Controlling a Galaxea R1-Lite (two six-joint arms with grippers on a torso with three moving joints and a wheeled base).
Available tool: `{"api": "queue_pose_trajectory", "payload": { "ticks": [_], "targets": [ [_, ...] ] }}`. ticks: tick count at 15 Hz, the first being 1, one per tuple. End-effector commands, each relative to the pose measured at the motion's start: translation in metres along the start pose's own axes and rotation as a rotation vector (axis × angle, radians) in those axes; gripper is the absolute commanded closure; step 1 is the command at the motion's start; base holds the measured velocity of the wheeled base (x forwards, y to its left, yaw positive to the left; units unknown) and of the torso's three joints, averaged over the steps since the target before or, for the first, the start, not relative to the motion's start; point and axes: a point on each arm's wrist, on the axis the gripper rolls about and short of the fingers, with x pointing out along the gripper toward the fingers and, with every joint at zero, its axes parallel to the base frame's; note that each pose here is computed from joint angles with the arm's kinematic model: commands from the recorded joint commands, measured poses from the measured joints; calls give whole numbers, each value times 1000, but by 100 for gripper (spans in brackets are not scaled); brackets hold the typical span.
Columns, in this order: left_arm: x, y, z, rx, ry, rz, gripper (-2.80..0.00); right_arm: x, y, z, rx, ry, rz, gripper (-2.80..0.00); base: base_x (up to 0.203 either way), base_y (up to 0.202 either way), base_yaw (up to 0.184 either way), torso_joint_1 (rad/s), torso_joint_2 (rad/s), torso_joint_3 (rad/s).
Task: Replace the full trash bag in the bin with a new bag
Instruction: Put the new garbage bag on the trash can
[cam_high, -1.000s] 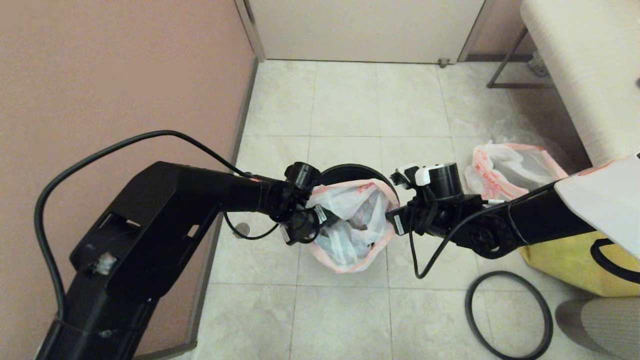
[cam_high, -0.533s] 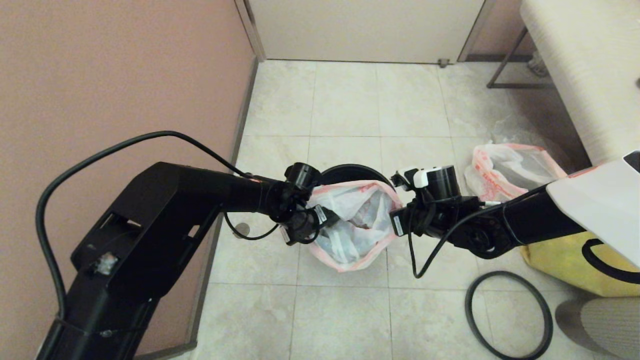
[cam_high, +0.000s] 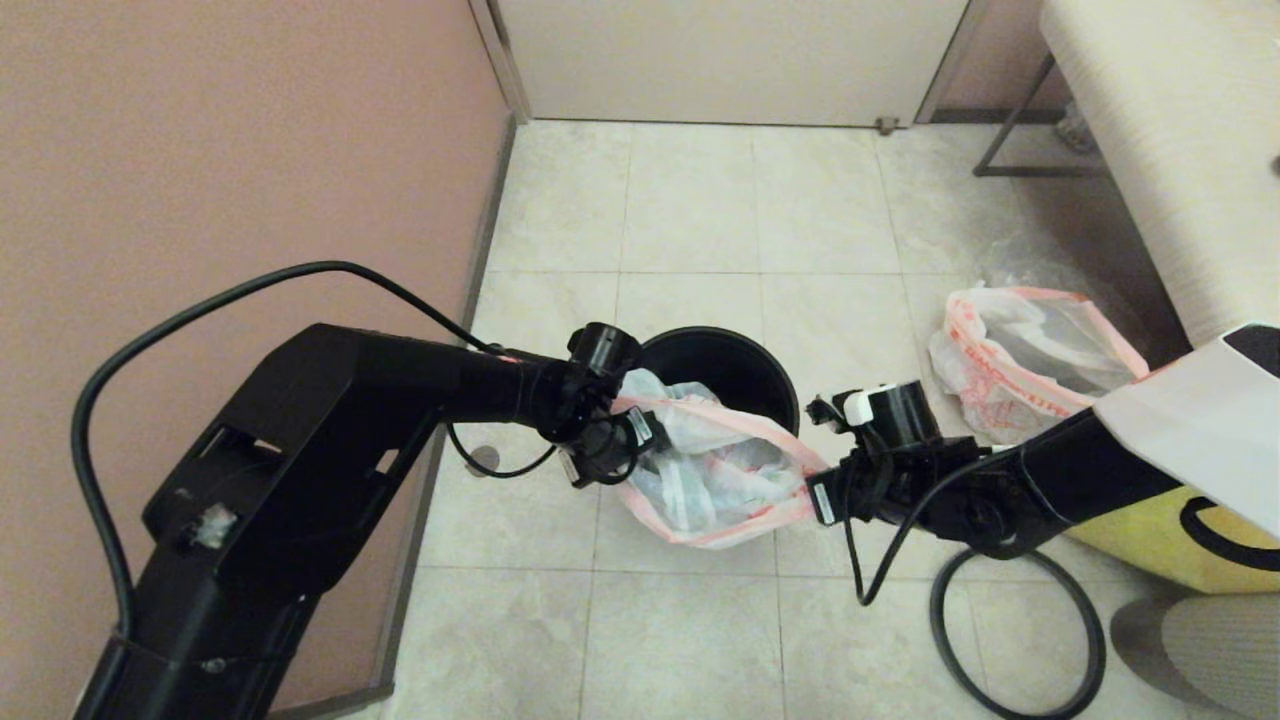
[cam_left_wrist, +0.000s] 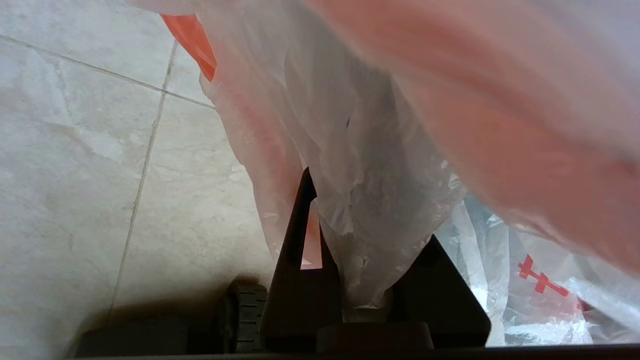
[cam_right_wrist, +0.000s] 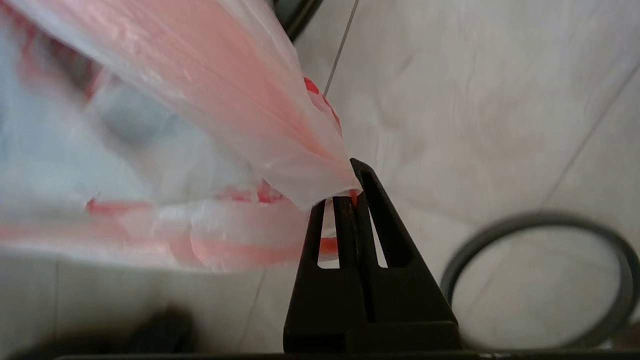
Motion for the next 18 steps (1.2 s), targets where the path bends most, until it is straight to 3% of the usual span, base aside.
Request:
{"api": "queue_pose_trajectory", "payload": {
  "ticks": [1,4,9,14,15,18],
  "targets": [
    [1,0,-1,-4,3,1,0,34,2,-1,6,-1,-9,0,0,0,0,0,0,0],
    [0,-1,-3,0,12,2,0,64,-4,28,39,-107,-37,0,0,0,0,0,0,0],
    [-2,-3,-8,11,29,0,0,67,-28,65,95,-233,-125,0,0,0,0,0,0,0],
    [-3,-4,-11,18,44,-10,0,55,-22,73,113,-214,-164,0,0,0,0,0,0,0],
    [-2,-3,-12,23,45,-9,0,54,-20,74,111,-216,-161,-280,0,0,0,0,0,0],
    [0,-4,-10,23,36,-11,0,45,-17,71,118,-200,-151,-280,0,0,0,0,0,0]
  ]
}}
